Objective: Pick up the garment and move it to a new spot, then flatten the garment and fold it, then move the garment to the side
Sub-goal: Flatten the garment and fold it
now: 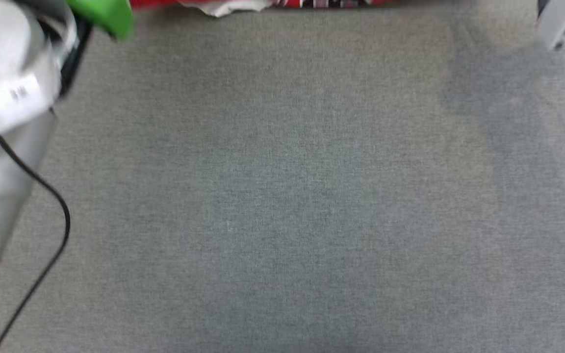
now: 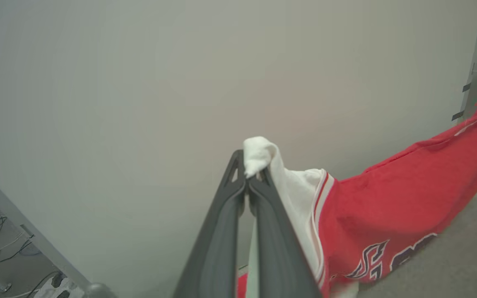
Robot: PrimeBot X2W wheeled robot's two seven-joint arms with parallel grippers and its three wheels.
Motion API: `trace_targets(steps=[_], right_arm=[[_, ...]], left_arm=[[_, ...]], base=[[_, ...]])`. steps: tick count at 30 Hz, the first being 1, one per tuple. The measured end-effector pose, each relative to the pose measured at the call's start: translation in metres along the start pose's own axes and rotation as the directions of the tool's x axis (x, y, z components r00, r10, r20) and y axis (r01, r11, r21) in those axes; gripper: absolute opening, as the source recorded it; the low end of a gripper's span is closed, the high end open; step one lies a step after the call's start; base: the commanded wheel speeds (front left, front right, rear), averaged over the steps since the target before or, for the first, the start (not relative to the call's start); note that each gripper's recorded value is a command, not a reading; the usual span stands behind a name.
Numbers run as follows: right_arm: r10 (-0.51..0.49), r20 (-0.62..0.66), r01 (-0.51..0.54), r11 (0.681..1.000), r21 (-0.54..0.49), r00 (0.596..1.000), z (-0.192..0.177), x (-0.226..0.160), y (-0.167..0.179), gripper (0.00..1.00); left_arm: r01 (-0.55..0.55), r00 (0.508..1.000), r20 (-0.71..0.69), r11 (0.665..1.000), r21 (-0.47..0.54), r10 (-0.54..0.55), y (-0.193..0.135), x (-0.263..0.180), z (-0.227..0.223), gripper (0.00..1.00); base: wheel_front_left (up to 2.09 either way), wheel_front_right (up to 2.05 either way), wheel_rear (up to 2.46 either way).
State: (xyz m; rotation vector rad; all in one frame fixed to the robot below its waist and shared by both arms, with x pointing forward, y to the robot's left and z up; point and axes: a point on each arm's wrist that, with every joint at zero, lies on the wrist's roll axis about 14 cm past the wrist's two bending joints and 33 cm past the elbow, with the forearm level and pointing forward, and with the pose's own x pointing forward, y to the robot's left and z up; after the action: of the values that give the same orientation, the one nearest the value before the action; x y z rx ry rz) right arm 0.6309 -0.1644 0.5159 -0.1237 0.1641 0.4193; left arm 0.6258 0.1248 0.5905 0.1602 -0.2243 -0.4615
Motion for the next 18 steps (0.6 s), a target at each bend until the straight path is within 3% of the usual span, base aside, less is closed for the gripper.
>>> trace_targets(steps=[7, 18], right_arm=[[0.047, -0.103, -0.04, 0.997, 0.068, 0.994, -0.049, -0.062, 0.028, 0.0], [0.103, -0.214, -0.061, 0.98, 0.191, 0.972, -0.105, -0.158, 0.079, 0.0]], left_arm=[[-0.044, 0.99, -0.136, 0.992, -0.115, 0.028, -0.032, -0.083, -0.037, 0.0], [-0.207, 0.927, -0.359, 0.944, -0.257, 0.106, -0.076, -0.228, -0.069, 0.0]], base=[[0.0, 0.0, 0.0], [0.0, 0.0, 0.0]])
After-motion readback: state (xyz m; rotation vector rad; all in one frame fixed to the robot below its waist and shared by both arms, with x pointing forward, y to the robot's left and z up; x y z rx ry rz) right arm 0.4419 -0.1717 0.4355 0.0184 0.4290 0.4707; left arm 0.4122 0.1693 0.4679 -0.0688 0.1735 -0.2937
